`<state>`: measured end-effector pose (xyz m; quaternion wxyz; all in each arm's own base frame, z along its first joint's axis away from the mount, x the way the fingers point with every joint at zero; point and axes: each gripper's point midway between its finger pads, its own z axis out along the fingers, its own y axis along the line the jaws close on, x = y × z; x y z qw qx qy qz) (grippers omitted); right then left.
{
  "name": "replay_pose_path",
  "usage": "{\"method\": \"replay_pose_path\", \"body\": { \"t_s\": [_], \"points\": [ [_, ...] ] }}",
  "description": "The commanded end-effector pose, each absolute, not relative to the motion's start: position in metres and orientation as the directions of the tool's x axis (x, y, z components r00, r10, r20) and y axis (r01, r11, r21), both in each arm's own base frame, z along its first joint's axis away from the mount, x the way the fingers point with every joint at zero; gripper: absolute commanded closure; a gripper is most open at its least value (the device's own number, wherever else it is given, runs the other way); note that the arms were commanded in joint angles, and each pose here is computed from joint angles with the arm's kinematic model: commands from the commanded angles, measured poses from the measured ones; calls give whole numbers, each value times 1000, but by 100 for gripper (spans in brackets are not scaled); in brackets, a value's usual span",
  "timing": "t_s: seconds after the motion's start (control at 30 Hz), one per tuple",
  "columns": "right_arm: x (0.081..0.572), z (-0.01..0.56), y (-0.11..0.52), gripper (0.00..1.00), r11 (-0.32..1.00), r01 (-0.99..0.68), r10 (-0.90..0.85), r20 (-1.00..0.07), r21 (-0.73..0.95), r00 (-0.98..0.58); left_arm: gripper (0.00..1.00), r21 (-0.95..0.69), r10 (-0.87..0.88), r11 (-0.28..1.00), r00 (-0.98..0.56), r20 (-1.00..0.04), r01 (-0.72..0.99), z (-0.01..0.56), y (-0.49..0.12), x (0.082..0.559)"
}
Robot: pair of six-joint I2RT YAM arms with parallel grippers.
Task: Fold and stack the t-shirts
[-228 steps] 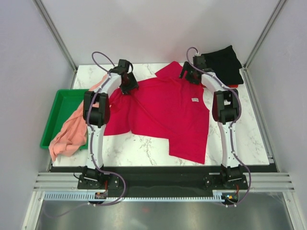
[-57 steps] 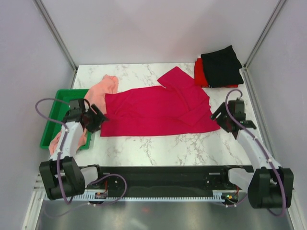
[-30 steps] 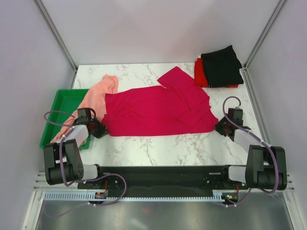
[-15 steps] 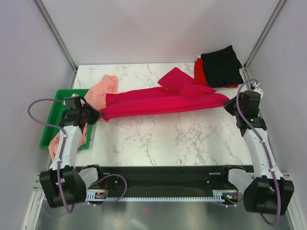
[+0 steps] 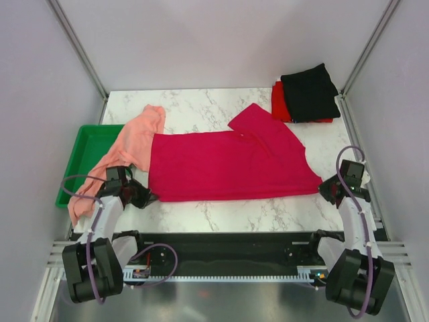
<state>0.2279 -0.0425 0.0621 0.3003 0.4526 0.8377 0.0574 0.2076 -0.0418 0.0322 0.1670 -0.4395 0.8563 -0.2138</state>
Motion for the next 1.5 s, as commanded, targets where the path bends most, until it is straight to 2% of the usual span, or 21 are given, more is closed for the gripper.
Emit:
{"method": "replay_pose_path", "body": {
  "t_s": [0.0, 0.17, 0.23, 0.27, 0.3, 0.33, 0.37, 0.43, 0.57, 0.63, 0.67, 0.7, 0.77, 0.8, 0.87, 0.9, 0.97, 1.0, 1.17, 1.2, 1.47],
  "points": [
    [206, 50, -55, 100, 462, 815, 861, -397, 351, -317, 98, -577, -850, 463, -523, -71, -673, 42, -49, 213],
    [183, 16, -29, 95, 330, 859, 940, -226, 392, -258, 98, -603, -859, 427, -510, -39, -674, 46, -55, 210],
    [189, 18, -23, 87, 310, 840, 949, -203, 446, -243, 86, -612, -866, 415, -498, -39, -673, 51, -56, 210],
    [192, 23, -24, 51, 316, 832, 946, -213, 456, -242, 78, -632, -868, 416, -492, -63, -653, 60, -55, 214],
    [195, 28, -25, 30, 319, 826, 945, -225, 465, -238, 61, -632, -870, 416, -489, -66, -654, 64, -55, 212],
    [198, 35, -29, 16, 340, 814, 936, -251, 470, -246, 34, -639, -870, 420, -487, -81, -644, 70, -54, 214],
    [206, 53, -36, 2, 362, 802, 925, -291, 476, -246, 27, -653, -871, 423, -481, -101, -628, 82, -52, 218],
    [217, 77, -44, 2, 395, 771, 906, -349, 499, -239, 16, -655, -861, 446, -492, -128, -610, 95, -51, 217],
    [269, 162, -52, 2, 493, 593, 855, -479, 636, -198, 15, -646, -813, 544, -525, -250, -535, 129, -41, 225],
    [295, 181, -29, 2, 568, 492, 820, -507, 660, -267, 16, -635, -778, 595, -552, -301, -493, 134, -39, 227],
    [316, 212, -26, 2, 625, 431, 776, -579, 651, -251, 17, -633, -764, 614, -558, -325, -471, 140, -38, 230],
    [334, 202, 7, 2, 689, 403, 724, -585, 602, -366, 20, -615, -727, 656, -584, -361, -437, 141, -36, 231],
    [368, 238, 40, 2, 769, 306, 638, -649, 561, -413, 23, -596, -695, 690, -604, -389, -411, 148, -33, 236],
    [389, 215, 64, 2, 828, 292, 559, -663, 479, -498, 26, -582, -655, 724, -632, -413, -370, 150, -34, 236],
    [425, 245, 89, 2, 873, 215, 483, -718, 438, -501, 30, -553, -622, 757, -641, -450, -347, 163, -29, 241],
    [447, 211, 103, 2, 915, 203, 400, -714, 350, -574, 30, -526, -584, 790, -648, -488, -316, 168, -25, 242],
    [488, 233, 121, 2, 932, 134, 353, -757, 337, -550, 30, -460, -542, 832, -631, -555, -309, 175, -14, 247],
    [509, 198, 132, 2, 947, 121, 307, -737, 297, -602, 30, -444, -540, 836, -628, -560, -323, 173, -12, 247],
    [590, 181, 139, 7, 979, 87, 201, -803, 184, -561, 28, -463, -520, 841, -654, -549, -280, 166, -24, 247],
    [601, 150, 142, 8, 983, 92, 184, -786, 161, -590, 27, -460, -522, 841, -651, -551, -286, 166, -23, 247],
    [669, 110, 144, 10, 997, 71, 64, -851, 31, -521, 25, -438, -509, 855, -618, -600, -279, 172, -23, 246]
  ]
}}
